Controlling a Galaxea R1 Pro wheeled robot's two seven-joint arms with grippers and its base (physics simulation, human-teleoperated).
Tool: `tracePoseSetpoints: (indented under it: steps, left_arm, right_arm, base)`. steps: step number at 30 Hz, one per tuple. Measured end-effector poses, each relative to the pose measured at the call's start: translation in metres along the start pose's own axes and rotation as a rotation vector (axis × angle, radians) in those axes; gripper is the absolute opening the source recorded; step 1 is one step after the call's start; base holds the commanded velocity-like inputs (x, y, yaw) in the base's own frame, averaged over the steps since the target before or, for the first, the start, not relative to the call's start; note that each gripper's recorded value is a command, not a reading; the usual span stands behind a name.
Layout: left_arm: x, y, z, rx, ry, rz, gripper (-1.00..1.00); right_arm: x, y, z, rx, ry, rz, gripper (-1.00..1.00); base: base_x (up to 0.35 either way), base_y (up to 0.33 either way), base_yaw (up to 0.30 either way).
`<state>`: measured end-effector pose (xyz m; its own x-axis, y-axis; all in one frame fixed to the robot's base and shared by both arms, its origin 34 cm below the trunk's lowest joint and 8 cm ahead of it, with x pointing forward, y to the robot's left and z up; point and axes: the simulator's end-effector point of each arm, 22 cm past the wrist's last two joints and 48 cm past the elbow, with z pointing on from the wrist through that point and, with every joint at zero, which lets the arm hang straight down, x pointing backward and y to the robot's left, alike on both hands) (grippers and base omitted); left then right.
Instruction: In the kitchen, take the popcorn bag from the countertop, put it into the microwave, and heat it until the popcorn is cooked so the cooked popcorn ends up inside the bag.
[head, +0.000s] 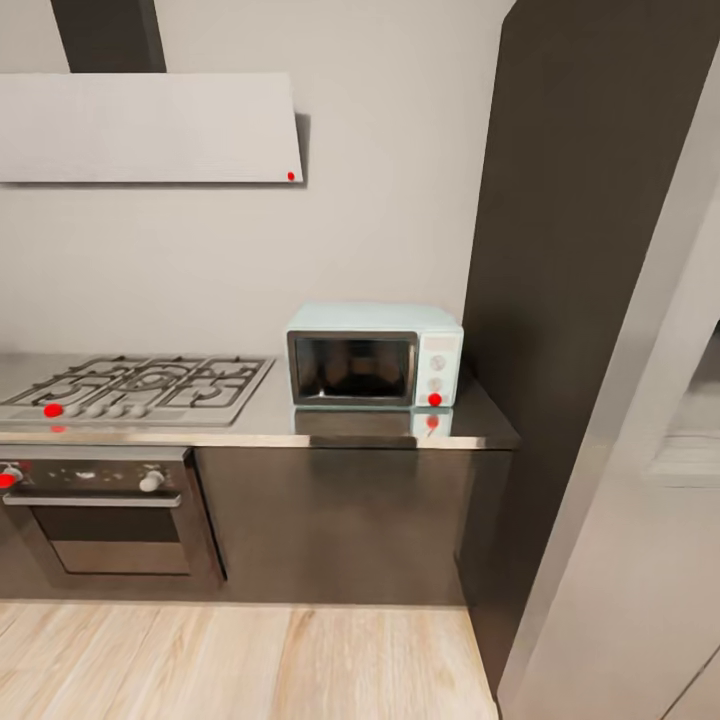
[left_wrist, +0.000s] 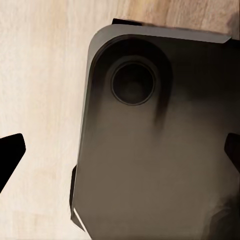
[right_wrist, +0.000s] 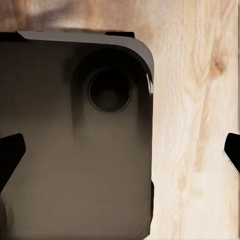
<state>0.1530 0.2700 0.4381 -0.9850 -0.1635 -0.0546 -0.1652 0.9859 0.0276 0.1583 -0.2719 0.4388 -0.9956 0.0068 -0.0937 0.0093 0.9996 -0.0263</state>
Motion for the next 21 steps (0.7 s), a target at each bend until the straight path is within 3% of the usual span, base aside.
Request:
tracePoseSetpoints:
  steps: [21]
  left_arm:
    - [0.0000, -0.0002, 0.0000, 0.000, 0.000, 0.000, 1.00]
  right_arm:
    - [0.0000, 0.0000, 0.0000, 0.000, 0.000, 0.002, 1.00]
  base:
    - [0.182, -0.003, 0.000]
